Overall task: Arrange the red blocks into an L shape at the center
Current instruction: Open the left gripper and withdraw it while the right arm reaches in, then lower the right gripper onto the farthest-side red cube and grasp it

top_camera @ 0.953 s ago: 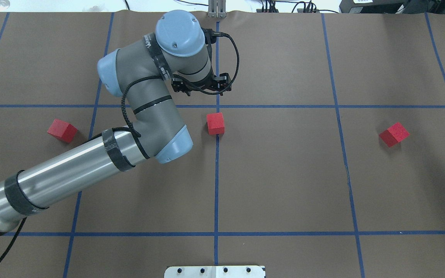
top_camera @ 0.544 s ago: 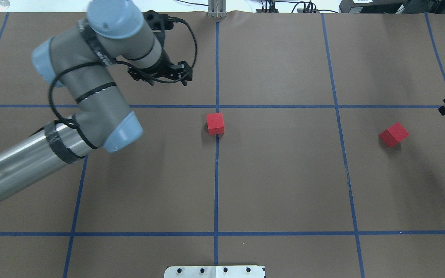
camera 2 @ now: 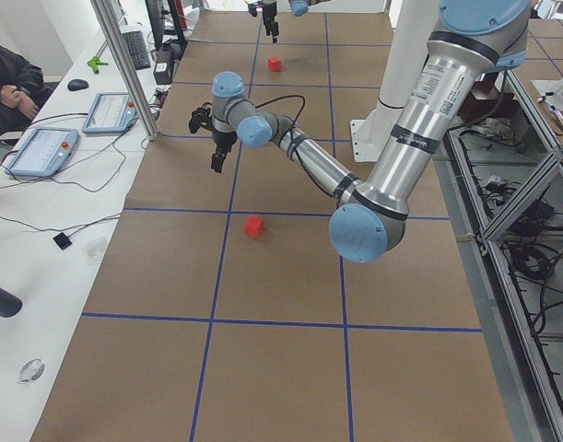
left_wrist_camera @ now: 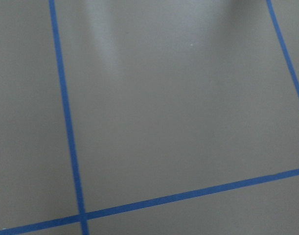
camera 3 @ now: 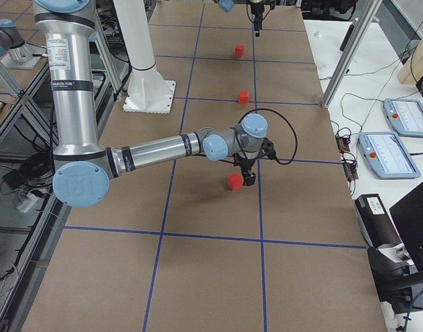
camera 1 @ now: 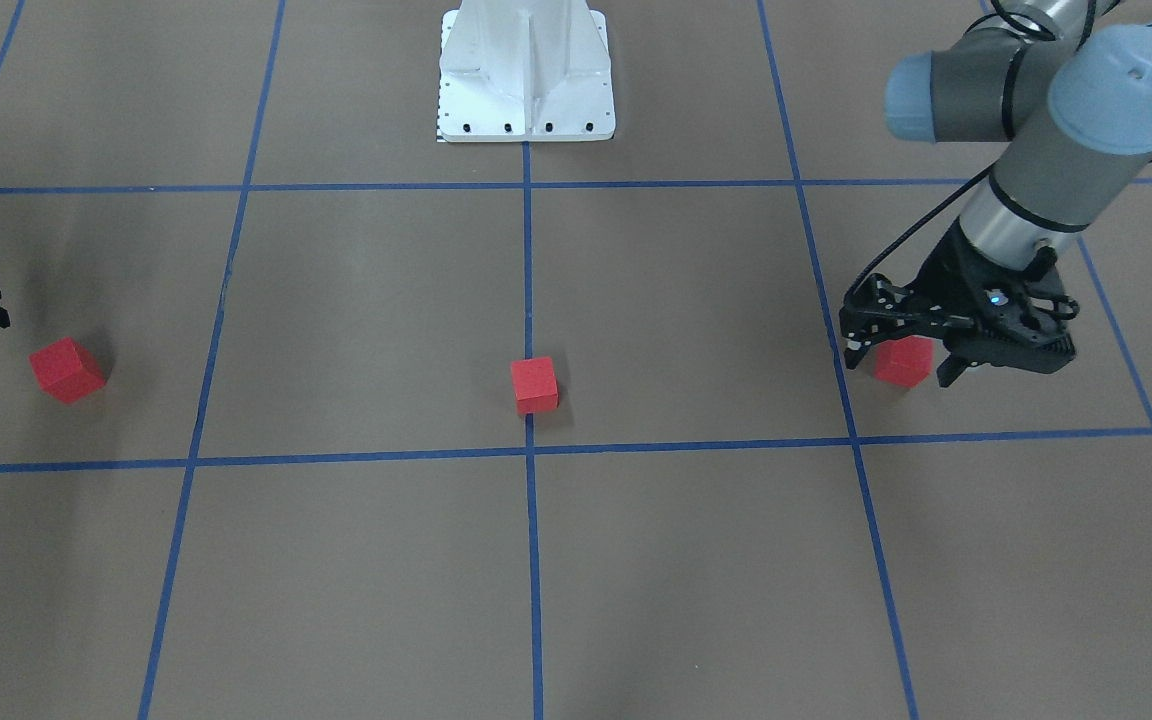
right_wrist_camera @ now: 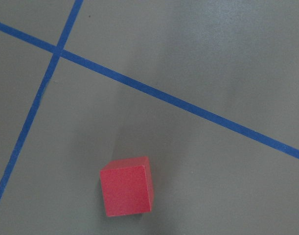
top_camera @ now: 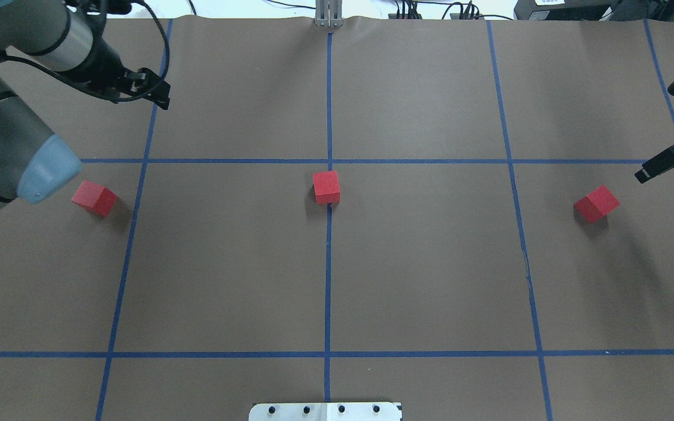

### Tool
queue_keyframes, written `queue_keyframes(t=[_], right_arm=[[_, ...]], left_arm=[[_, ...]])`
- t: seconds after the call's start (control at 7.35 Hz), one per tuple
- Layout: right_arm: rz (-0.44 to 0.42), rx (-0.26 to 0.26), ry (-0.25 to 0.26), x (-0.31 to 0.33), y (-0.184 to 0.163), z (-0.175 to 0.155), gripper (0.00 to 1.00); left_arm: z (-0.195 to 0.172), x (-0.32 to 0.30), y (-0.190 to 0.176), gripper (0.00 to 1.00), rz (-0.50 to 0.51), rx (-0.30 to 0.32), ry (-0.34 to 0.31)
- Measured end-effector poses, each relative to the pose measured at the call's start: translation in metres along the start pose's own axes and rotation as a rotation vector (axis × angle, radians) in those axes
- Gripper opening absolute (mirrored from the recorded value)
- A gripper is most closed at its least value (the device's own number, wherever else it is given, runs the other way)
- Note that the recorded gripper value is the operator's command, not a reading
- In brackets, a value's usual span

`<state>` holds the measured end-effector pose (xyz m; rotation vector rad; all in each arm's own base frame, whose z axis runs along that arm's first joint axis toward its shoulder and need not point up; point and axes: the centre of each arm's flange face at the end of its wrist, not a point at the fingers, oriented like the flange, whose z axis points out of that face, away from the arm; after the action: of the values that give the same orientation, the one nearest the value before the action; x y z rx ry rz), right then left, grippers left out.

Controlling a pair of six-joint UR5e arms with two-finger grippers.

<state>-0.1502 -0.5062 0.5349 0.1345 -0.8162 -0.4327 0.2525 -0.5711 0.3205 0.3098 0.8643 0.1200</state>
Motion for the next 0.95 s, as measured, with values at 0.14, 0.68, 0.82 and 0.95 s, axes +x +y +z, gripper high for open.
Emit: queue_keyframes(t=[0.14,0.68,0.82,0.95], right_arm=[[-0.022,-0.019,-0.007,-0.011,-0.001,0.012,0.99],[-0.068,-0.091,0.001,-0.031,-0.005,0.055,0.99],[-0.069,-0.108,0.012,-0.030,-0.007,0.066,0.99],[-0.065,-0.124,0.018,-0.028,-0.010,0.075,0.99]], left_arm=[[-0.001,-0.016,0.009,0.99,0.000,-0.004,-0.009],[0.001,-0.046,0.022,0.99,-0.026,-0.015,-0.033],[0.002,-0.049,0.024,0.99,-0.027,-0.016,-0.035],[0.002,-0.050,0.025,0.99,-0.027,-0.017,-0.037]])
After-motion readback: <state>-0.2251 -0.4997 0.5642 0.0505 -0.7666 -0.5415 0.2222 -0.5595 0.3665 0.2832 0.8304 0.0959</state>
